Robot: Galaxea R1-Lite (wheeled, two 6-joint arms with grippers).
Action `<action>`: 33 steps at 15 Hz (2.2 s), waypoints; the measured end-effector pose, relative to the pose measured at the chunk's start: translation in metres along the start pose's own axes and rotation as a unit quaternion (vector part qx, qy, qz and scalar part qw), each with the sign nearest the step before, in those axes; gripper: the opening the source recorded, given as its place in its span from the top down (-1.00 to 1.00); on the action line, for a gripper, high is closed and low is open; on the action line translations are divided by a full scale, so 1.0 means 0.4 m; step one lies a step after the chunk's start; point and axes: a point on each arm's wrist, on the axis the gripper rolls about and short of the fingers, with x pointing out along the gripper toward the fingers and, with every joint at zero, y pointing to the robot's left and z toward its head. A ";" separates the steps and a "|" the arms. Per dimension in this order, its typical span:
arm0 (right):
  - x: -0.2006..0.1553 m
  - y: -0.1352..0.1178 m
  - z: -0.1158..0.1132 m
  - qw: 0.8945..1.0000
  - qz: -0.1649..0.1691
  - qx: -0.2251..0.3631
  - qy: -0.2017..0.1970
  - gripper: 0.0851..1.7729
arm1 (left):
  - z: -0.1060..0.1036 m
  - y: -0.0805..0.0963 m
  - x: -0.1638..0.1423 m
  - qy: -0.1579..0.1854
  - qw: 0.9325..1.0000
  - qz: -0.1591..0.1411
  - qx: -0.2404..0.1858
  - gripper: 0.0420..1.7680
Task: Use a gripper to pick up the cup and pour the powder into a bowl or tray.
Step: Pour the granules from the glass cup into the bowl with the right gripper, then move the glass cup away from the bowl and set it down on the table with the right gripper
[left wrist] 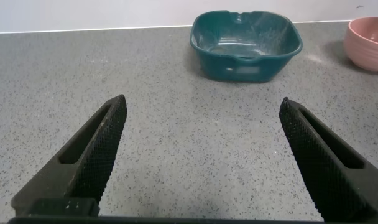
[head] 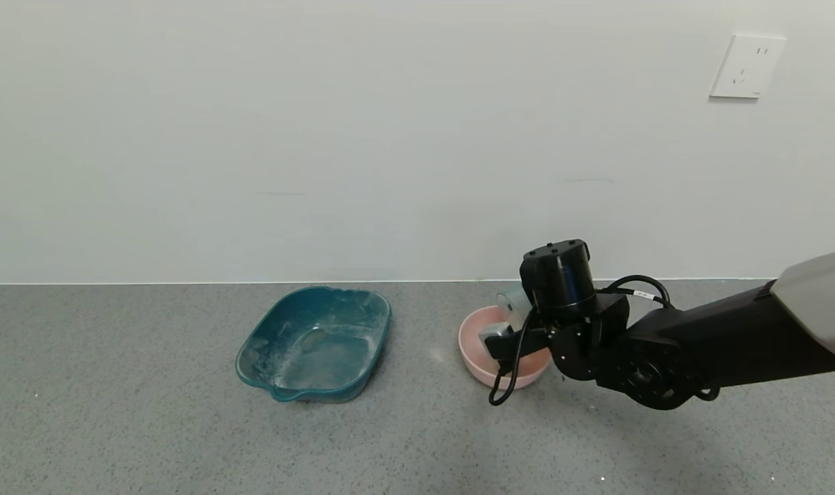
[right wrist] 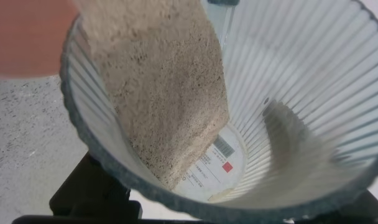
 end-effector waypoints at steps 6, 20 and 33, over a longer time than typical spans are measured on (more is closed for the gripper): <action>0.000 0.000 0.002 1.000 -0.003 0.002 0.000 -0.50 | 0.000 0.000 0.000 0.000 1.000 0.000 0.000 -1.00; -0.004 0.002 0.015 1.000 -0.002 -0.011 0.005 -0.50 | 0.000 0.000 0.000 0.000 1.000 0.000 0.000 -1.00; -0.008 0.035 -0.044 0.992 0.013 0.123 0.009 -0.50 | 0.000 0.000 0.000 0.000 1.000 0.000 0.000 -1.00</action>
